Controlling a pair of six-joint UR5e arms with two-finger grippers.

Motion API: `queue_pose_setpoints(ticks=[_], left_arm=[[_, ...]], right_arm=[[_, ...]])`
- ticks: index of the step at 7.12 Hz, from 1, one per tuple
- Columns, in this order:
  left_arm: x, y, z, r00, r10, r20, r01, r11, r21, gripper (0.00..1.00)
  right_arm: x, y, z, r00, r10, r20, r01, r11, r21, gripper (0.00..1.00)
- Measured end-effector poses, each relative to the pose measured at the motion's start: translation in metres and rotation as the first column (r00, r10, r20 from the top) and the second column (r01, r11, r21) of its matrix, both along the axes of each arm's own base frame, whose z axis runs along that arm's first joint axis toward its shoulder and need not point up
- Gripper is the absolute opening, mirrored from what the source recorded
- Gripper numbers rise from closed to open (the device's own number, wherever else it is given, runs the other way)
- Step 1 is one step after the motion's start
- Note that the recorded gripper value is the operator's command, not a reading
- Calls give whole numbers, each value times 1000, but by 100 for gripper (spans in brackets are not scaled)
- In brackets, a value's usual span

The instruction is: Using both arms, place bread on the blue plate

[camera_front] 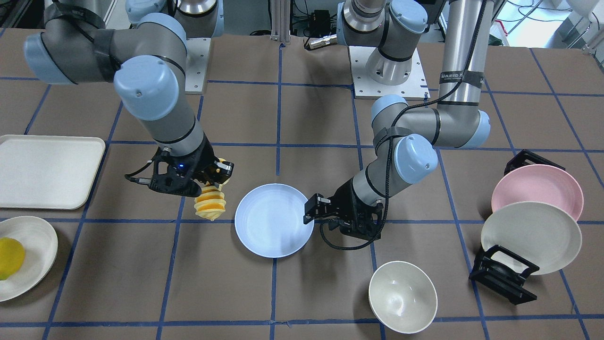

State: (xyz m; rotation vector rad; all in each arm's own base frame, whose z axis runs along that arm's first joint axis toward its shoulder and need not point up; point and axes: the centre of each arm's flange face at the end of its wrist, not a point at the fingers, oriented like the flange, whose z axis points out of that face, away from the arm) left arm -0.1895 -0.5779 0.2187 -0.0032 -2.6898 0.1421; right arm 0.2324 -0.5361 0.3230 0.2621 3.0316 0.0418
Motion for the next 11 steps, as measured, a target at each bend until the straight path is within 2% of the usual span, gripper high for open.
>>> queue_pose_setpoints(ticks=[1,2,3,4,6,8,9,10,11], left_arm=[[14,-9,33,994,59,94,-56,998,-41,100],[30,-11,70,980,105,169,-99,994,-42,100],[44,-7,110,967,125,223,-126,992,-10,100],[52,3,152,955,124,270,-137,990,30,100],[55,35,213,943,102,318,-139,986,94,100],[62,62,233,913,80,399,-142,981,129,100],[65,66,231,900,74,429,-146,980,137,100],[66,68,229,895,73,439,-149,979,140,100],[66,68,227,894,75,442,-153,978,143,100]], right_arm=[[27,-6,-5,1000,-3,-4,3,1000,2,0],[52,-14,-11,1000,-14,-6,14,1000,5,0],[72,-20,-22,1000,-22,-9,22,1000,13,0],[90,-26,-38,999,-36,-11,36,999,15,0],[113,-30,-71,998,-64,-16,64,998,19,0],[123,-26,-88,997,-69,-29,70,997,36,2],[125,-24,-96,997,-65,-36,67,997,49,15],[126,-23,-101,997,-59,-40,61,996,57,58],[126,-21,-106,998,-54,-41,56,997,61,95]])
